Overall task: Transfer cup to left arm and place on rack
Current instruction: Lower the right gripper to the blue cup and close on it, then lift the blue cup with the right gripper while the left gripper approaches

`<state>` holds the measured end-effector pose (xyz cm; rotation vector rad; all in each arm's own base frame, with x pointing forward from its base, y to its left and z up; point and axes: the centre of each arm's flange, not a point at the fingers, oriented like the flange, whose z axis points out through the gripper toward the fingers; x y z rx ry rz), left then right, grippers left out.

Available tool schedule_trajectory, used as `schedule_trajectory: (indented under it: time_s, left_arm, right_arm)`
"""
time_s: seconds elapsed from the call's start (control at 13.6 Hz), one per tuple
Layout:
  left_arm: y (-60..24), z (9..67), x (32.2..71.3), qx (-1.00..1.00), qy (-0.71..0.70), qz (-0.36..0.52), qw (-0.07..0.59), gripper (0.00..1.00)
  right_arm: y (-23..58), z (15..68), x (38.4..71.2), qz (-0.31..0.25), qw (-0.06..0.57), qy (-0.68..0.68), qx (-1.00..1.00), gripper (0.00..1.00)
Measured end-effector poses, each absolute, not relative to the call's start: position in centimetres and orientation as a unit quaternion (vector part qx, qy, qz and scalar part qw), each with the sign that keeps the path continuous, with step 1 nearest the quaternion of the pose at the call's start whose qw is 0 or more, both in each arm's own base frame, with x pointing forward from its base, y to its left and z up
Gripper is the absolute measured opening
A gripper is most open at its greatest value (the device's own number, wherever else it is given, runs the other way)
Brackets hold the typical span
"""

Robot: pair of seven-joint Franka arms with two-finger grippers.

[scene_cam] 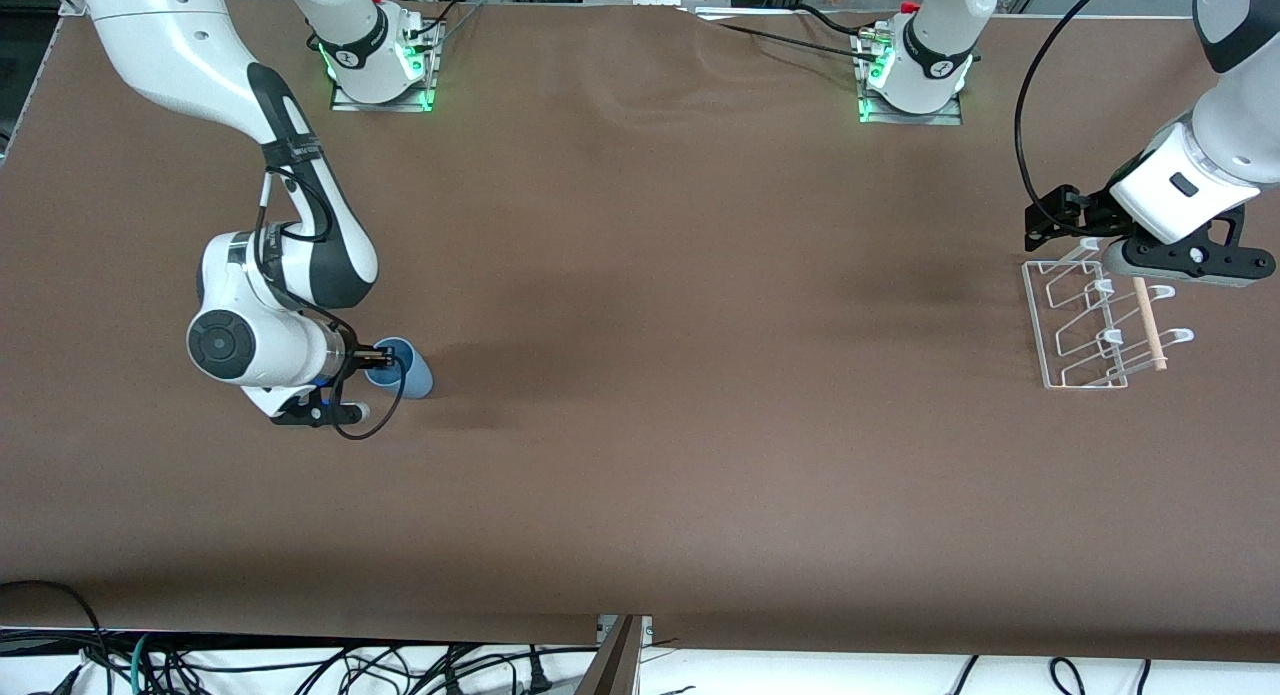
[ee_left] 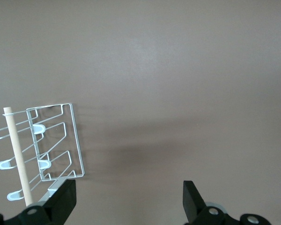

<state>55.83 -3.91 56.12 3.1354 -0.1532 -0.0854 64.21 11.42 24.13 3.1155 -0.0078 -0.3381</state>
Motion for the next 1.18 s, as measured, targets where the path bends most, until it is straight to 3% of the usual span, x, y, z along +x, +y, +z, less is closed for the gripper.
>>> schedule_trajectory:
  time_s: [0.15,0.22,0.74,1.18]
  left_arm:
    - [-3.9,56.1,55.8,0.998,-0.049,-0.027,0.001,1.0]
    - [-3.9,56.1,55.8,0.998,-0.049,-0.027,0.001,1.0]
    - [-3.9,56.1,55.8,0.998,-0.049,-0.027,0.001,1.0]
    - [-7.9,55.9,55.5,0.991,-0.132,-0.029,0.013,1.0]
  right_arm:
    - [11.8,24.2,64.3,-0.106,0.004,-0.009,0.994,0.08]
    - [11.9,24.4,64.5,-0.103,0.005,-0.018,0.994,0.05]
    - [18.1,28.9,64.8,-0.12,0.009,-0.084,0.989,0.05]
    - [30.1,37.3,64.0,-0.15,-0.146,-0.201,0.957,0.05]
